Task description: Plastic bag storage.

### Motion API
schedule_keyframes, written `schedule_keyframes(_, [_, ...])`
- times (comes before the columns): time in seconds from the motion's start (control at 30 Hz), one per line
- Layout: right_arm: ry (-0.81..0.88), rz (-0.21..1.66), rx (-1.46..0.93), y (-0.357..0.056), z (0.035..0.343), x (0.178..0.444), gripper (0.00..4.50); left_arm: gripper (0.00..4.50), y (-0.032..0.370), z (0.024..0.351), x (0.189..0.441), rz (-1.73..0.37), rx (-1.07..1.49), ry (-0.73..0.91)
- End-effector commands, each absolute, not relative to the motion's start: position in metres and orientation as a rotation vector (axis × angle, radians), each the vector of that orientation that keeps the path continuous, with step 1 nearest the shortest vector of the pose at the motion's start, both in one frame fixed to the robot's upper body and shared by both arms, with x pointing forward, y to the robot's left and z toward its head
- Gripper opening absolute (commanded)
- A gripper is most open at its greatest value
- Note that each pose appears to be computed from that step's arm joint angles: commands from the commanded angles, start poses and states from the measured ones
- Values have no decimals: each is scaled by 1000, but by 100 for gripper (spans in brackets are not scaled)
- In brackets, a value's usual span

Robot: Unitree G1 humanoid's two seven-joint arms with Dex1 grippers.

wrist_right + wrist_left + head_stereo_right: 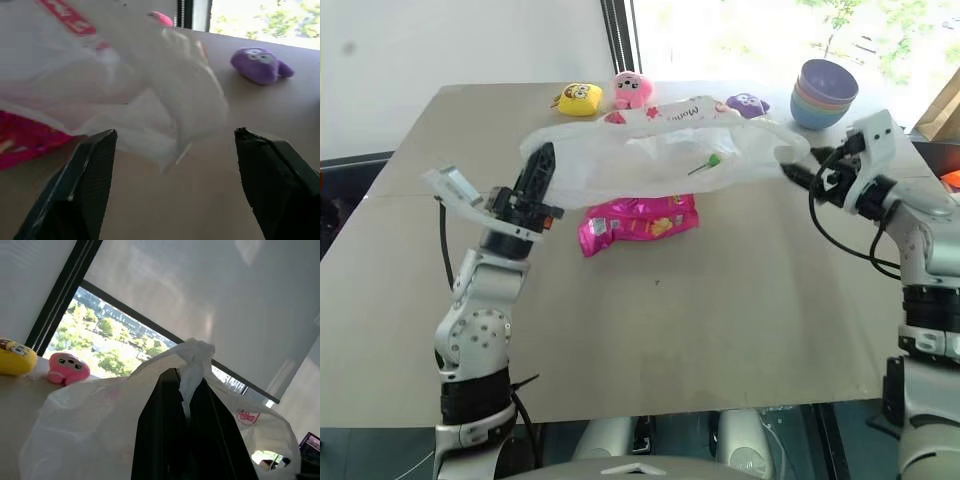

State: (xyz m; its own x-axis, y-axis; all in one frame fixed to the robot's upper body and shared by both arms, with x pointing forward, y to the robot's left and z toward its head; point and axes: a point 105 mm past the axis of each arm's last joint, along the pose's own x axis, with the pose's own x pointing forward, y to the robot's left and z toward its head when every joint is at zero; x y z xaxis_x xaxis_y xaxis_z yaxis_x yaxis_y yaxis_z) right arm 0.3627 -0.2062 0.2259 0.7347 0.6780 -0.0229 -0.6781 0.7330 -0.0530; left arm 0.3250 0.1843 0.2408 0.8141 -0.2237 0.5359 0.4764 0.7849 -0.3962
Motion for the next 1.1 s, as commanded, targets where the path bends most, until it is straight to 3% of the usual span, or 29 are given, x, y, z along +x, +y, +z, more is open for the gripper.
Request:
schedule_keyframes(0.03, [-197, 993, -114, -167, 270, 327, 449, 0, 193, 257, 326, -381, -518, -525])
schedule_keyframes(0.17, [-184, 1249, -378, -113, 258, 288, 449, 0, 190, 258, 329, -388, -520, -515])
schedule_keyframes(0.37, [-298, 1364, -780, -62, 233, 272, 449, 0, 187, 258, 331, -397, -519, -510])
schedule_keyframes(0.7, [-433, 1209, -1059, -6, 182, 322, 449, 0, 183, 253, 333, -393, -536, -509])
schedule_keyframes(1.0, [-515, 1184, -1184, 26, 145, 344, 449, 0, 185, 251, 334, -361, -553, -523])
schedule_keyframes(1.1, [-526, 1078, -1245, 24, 143, 361, 365, 0, 186, 250, 335, -358, -555, -525])
